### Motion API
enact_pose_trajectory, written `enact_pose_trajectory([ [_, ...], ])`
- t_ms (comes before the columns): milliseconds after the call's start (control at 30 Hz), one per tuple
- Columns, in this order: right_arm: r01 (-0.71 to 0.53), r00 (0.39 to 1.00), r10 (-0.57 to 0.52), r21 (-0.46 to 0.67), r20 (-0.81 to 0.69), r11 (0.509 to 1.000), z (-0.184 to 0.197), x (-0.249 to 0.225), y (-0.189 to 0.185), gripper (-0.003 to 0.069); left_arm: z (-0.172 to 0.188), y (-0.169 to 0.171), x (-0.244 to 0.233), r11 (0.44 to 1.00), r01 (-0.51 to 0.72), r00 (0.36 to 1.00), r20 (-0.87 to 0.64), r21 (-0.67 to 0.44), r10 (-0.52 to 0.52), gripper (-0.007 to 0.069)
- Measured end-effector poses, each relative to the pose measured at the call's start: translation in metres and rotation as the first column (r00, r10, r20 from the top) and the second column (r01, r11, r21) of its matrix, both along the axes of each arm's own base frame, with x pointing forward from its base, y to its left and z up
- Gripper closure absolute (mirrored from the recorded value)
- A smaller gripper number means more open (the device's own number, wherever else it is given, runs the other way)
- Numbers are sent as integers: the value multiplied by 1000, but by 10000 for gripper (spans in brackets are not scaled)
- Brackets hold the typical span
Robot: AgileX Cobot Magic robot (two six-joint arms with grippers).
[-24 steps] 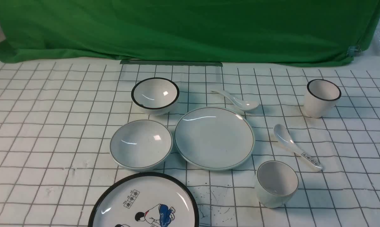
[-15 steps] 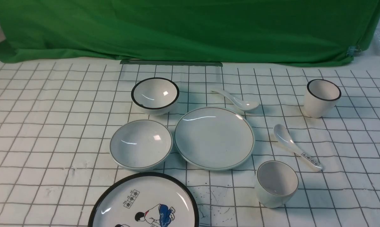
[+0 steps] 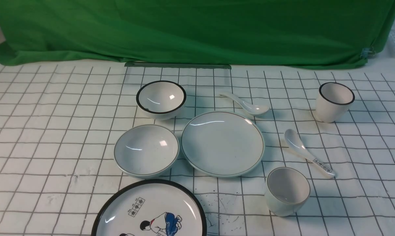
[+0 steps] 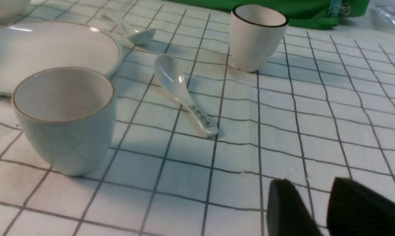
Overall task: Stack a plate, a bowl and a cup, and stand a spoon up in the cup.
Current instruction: Use the left arm to grab a blue rice bowl
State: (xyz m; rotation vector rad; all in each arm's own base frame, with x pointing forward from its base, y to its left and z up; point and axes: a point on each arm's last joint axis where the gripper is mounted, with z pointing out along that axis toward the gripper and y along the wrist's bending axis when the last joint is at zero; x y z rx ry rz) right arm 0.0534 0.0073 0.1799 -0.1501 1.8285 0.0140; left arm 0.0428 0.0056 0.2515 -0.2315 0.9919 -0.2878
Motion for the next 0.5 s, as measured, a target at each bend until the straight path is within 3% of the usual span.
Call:
enact_pose_trajectory([
  [67,24,999,-29,163,28,986,4,1,1,421,16,2,-8,990,70,988,146,-119,-52,621],
  [100,36,998,-49,288,41,957,7,1,2,421,31,2,-13,974,130,978,187,-186,-95,621],
  [133,51,995,-84,446,54,893,11,2,2,421,49,2,-18,963,167,971,203,-213,-124,621],
  [233,63,987,-145,666,69,743,18,3,0,421,92,-3,-21,955,189,982,66,-226,-179,621],
  [300,55,981,-177,765,78,642,22,3,-1,421,114,-6,-17,961,170,975,-102,-217,-196,621],
  [333,48,978,-188,785,88,617,23,3,-2,421,123,-7,-8,966,150,955,-221,-212,-197,621],
  [367,38,974,-202,808,101,588,25,3,-3,421,134,-9,0,974,125,904,-383,-188,-190,621],
  [433,21,967,-217,808,133,589,28,3,-4,421,140,-11,27,989,105,748,-647,-106,-148,621],
  [467,20,966,-218,806,136,591,28,3,-4,421,138,-11,30,990,105,710,-689,-99,-144,621],
  [500,11,962,-225,802,154,597,30,3,-5,421,139,-13,50,990,126,567,-815,-59,-121,621],
])
